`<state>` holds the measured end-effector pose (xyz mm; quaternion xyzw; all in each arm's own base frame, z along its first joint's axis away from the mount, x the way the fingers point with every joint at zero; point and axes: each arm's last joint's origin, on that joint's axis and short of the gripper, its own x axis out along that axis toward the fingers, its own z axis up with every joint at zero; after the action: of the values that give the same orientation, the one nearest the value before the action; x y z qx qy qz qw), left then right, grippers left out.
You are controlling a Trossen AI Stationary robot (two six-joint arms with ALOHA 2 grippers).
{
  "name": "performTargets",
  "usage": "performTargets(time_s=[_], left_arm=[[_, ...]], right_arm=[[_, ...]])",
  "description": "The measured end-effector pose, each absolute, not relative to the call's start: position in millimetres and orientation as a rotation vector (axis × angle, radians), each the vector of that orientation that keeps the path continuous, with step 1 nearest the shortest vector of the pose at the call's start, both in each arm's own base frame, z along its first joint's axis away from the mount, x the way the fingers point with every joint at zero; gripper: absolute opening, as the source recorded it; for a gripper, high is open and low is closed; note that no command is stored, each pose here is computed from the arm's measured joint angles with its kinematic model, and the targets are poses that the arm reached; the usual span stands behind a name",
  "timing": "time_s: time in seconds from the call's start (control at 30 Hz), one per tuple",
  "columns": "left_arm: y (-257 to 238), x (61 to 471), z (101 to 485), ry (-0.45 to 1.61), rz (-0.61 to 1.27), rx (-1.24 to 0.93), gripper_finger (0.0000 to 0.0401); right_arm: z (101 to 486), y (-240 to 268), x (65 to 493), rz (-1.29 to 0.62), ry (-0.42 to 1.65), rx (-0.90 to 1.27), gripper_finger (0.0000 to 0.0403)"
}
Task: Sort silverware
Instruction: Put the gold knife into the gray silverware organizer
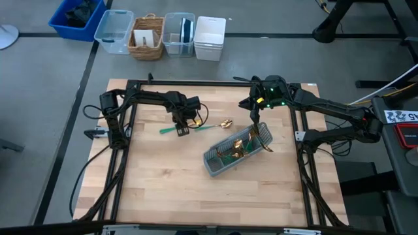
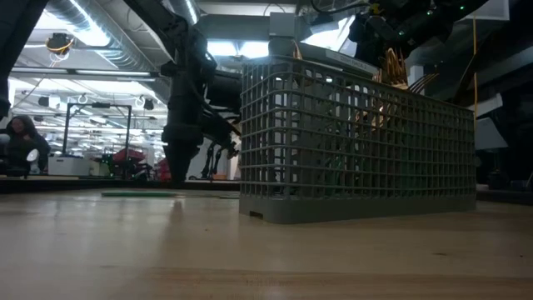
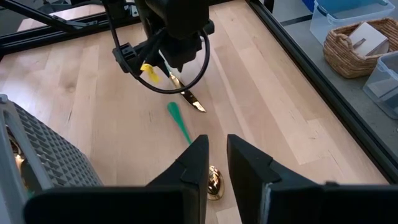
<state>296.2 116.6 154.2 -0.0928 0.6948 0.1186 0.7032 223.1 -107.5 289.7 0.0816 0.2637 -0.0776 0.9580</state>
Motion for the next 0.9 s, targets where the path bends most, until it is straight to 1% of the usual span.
performTargets(time_s=[0.1, 0.27, 0.63, 0.73, 0.9], left_arm=[[116.5, 295.5, 153.8, 1.548, 0.277, -0.222, 0.0115], [113.2, 287.5, 141.9, 1.576, 0.274, -0.229, 0.0115], [113.7, 286.4, 136.4, 1.54, 0.3, -0.234, 0.0113], [113.6, 286.2, 136.4, 1.544, 0.302, -0.238, 0.0096], [113.5, 286.4, 136.4, 1.544, 0.308, -0.245, 0.0049]], right_arm=[[289.7, -107.6, 223.1, -0.158, 0.535, 0.166, 0.0062], [289.7, -107.5, 223.1, -0.157, 0.535, 0.166, 0.0062], [289.7, -107.5, 223.2, -0.157, 0.535, 0.166, 0.0062], [289.7, -107.6, 223.1, -0.158, 0.535, 0.166, 0.0062], [289.7, -107.6, 223.1, -0.157, 0.535, 0.166, 0.0062]])
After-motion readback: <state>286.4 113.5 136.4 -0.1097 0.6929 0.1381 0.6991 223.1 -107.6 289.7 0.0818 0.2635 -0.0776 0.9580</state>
